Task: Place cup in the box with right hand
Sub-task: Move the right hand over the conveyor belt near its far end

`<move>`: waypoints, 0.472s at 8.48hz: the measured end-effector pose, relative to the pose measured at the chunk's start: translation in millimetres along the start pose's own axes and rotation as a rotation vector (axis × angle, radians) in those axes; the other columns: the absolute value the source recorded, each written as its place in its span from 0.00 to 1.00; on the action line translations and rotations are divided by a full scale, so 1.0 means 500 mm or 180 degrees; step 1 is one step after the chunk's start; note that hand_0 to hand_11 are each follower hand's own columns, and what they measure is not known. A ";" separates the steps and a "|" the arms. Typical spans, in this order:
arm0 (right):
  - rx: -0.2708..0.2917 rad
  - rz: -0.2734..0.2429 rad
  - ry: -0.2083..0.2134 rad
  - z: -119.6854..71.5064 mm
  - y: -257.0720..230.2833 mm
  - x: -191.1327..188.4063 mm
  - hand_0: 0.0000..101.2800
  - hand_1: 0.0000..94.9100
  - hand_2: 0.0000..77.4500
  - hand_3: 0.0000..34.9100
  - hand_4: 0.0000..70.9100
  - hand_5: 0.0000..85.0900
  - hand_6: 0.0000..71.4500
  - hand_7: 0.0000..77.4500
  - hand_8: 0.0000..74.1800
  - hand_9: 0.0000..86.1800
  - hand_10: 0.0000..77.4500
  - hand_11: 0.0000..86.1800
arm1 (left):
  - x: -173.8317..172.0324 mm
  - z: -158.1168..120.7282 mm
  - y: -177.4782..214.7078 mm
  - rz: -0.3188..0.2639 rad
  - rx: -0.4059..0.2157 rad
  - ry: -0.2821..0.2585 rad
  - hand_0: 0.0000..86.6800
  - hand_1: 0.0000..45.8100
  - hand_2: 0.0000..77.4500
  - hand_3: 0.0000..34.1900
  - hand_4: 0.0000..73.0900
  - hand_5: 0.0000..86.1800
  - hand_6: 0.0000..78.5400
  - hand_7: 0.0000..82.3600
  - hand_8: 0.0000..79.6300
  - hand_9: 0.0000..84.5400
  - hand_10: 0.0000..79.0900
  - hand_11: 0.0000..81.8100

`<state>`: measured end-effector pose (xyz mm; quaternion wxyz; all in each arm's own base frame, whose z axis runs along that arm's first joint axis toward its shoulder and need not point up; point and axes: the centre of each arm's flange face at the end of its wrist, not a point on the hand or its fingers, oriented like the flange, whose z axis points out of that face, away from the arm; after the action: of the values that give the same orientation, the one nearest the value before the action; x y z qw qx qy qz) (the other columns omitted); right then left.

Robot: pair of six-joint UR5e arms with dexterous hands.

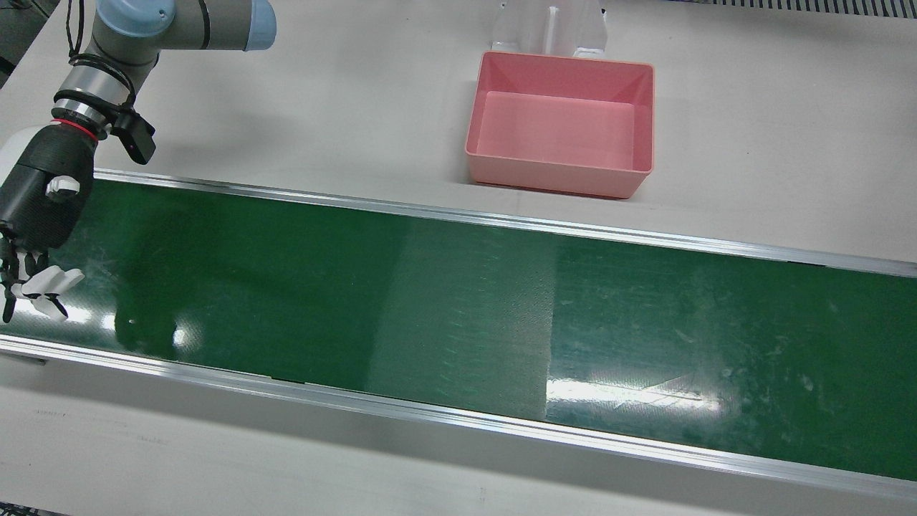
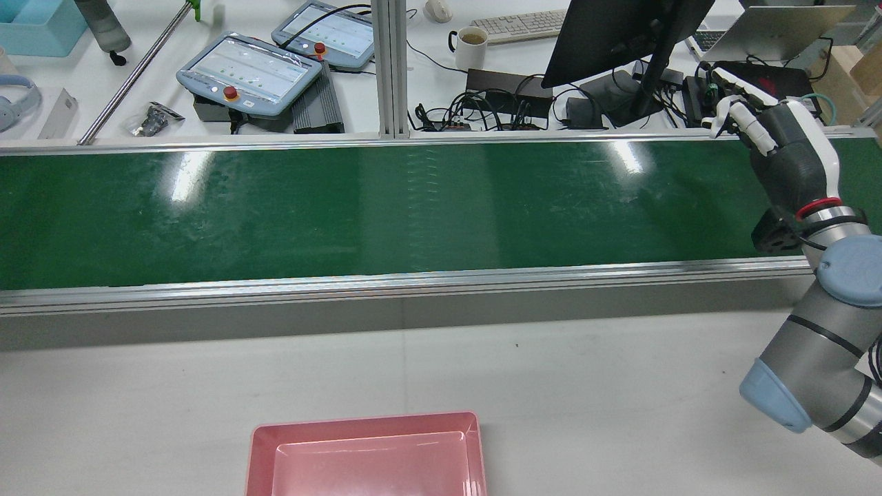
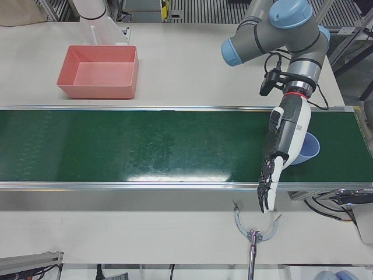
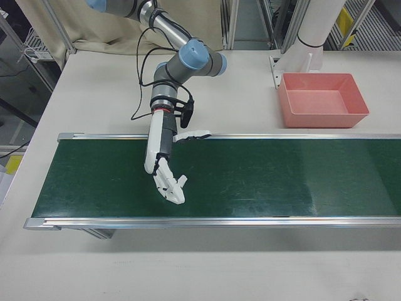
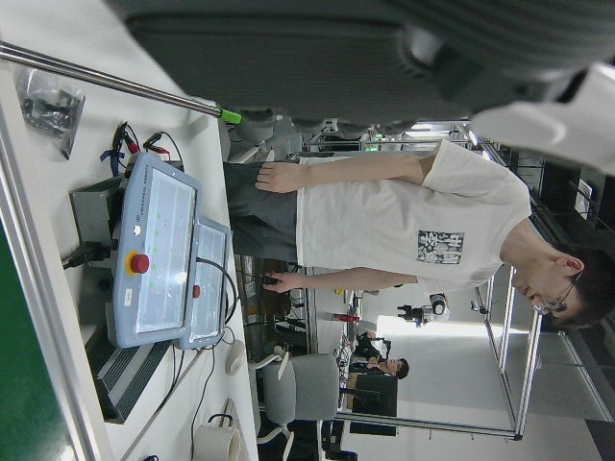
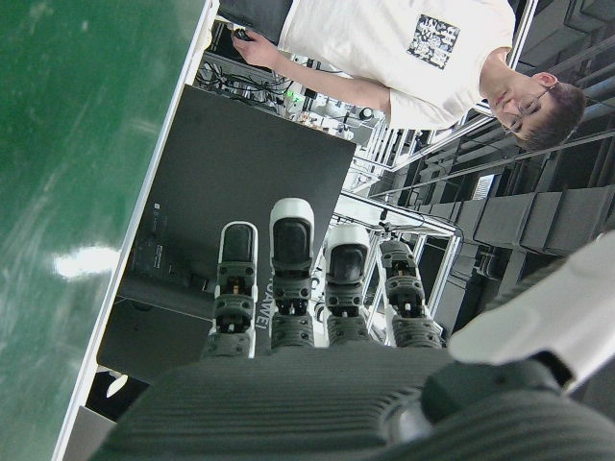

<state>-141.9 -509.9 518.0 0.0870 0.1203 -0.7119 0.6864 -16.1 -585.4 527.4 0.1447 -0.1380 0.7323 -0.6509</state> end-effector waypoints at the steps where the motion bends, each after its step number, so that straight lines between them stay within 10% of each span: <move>1: -0.0004 -0.0001 0.0015 0.001 0.002 0.006 0.21 0.05 0.12 0.14 0.01 0.06 0.40 0.91 0.48 0.71 0.25 0.32 | 0.000 0.000 0.000 0.0000 0.0000 0.0000 0.00 0.01 0.01 0.00 0.00 0.00 0.00 0.00 0.00 0.00 0.00 0.00; 4: -0.0022 0.0014 0.0025 0.001 0.008 0.011 0.13 0.01 0.13 0.19 0.01 0.06 0.41 0.91 0.49 0.72 0.12 0.20 | 0.000 0.000 0.000 0.0000 0.0000 0.0001 0.00 0.01 0.01 0.00 0.00 0.00 0.00 0.00 0.00 0.00 0.00 0.00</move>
<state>-148.2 -510.7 515.9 0.0887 0.1158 -0.7142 0.6846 -16.2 -585.4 527.5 0.1446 -0.1379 0.7323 -0.6510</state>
